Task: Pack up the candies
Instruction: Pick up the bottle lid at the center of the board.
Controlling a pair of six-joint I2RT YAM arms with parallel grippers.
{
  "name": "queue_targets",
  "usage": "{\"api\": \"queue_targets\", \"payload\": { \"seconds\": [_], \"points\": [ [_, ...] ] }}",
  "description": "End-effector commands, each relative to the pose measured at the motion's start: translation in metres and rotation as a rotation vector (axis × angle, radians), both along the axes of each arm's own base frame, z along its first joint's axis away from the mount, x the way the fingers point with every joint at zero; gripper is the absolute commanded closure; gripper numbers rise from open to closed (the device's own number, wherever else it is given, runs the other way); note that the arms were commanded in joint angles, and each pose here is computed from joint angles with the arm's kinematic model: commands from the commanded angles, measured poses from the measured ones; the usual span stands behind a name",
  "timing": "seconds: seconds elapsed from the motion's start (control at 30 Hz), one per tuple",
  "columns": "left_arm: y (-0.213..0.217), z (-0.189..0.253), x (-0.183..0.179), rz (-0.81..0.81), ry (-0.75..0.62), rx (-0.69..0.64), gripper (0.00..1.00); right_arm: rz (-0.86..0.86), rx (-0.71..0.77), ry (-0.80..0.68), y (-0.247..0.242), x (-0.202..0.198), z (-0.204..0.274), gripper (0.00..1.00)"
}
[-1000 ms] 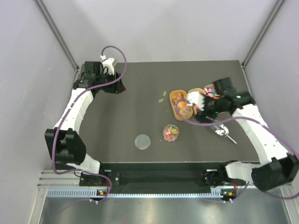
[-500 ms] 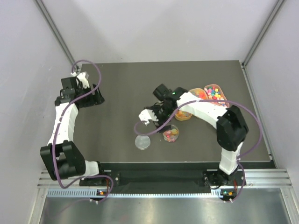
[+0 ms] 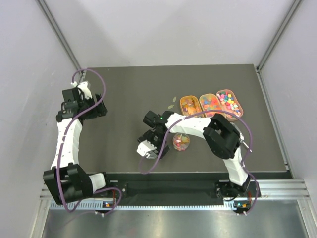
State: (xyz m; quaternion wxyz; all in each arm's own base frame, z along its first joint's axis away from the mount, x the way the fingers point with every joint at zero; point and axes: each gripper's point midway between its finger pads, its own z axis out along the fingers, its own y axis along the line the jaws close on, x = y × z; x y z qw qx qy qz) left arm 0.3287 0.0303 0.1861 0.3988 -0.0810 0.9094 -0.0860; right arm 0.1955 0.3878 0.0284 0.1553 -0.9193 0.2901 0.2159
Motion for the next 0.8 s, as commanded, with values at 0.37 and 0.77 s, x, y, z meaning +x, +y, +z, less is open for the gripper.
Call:
{"api": "queue_targets", "payload": {
  "seconds": [0.37, 0.77],
  "points": [
    [-0.005, -0.001, -0.004, -0.006, -0.019, -0.032, 0.19, 0.029, 0.028, -0.022, 0.024, 0.009, 0.001, 0.00],
    [-0.008, -0.004, -0.006, -0.013, -0.020, -0.041, 0.19, 0.062, -0.071, 0.080, 0.016, -0.005, -0.006, 0.00]
  ]
}}
